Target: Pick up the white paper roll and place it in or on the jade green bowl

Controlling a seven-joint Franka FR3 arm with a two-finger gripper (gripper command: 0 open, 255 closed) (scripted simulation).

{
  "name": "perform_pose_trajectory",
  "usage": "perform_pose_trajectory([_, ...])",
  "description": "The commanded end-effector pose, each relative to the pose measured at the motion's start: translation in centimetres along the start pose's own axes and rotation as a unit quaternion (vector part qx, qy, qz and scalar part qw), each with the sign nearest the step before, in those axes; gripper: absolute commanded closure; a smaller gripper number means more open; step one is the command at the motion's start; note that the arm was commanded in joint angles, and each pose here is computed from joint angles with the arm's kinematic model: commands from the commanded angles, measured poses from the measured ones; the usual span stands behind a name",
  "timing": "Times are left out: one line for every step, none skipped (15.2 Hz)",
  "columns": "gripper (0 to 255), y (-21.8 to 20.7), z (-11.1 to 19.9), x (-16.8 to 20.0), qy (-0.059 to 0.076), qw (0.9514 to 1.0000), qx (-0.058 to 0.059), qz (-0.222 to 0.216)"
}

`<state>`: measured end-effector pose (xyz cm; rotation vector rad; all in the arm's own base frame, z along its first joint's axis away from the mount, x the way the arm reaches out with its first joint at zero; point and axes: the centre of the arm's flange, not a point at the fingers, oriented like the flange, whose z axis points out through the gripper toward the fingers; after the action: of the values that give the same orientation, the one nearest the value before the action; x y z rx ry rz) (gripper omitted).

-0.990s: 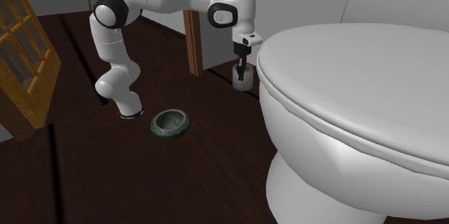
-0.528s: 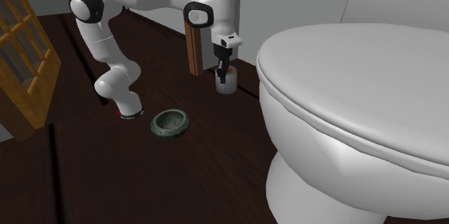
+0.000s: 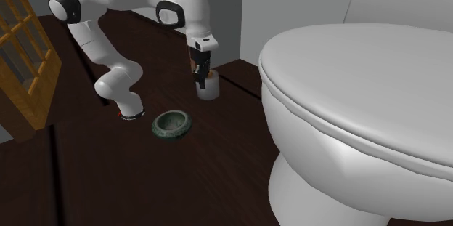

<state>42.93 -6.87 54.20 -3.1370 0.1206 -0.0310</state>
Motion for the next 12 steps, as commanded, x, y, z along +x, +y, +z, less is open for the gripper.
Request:
perform_pose_trajectory([255, 1.7, -0.2, -2.3, 0.000, 1.0000, 0.000, -0.001])
perform_pose_trajectory([255, 2.5, -0.3, -3.3, 0.000, 1.0000, 0.000, -0.001])
perform_pose_trajectory([255, 3.3, -0.4, -4.4, 0.000, 1.0000, 0.000, -0.001])
perform_pose_trajectory([255, 4.1, -0.5, -5.4, 0.000, 1.0000, 0.000, -0.001])
perform_pose_trajectory([255, 5.0, -0.6, -6.4, 0.000, 1.0000, 0.000, -0.001])
perform_pose_trajectory([255, 5.8, -0.7, -7.4, 0.000, 1.0000, 0.000, -0.001])
perform_pose_trajectory([255, 6.6, -0.9, -8.4, 0.000, 1.0000, 0.000, -0.001])
perform_pose_trajectory([255, 7.5, -1.0, -9.5, 0.000, 1.0000, 0.000, -0.001])
perform_pose_trajectory([255, 8.3, -1.1, -10.5, 0.000, 1.0000, 0.000, -0.001])
perform_pose_trajectory([255, 9.1, -1.2, -11.5, 0.000, 1.0000, 0.000, -0.001])
perform_pose_trajectory([255, 9.9, -1.3, -12.5, 0.000, 1.0000, 0.000, -0.001])
perform_pose_trajectory([255, 11.0, -1.5, -13.9, 0.000, 1.0000, 0.000, -0.001])
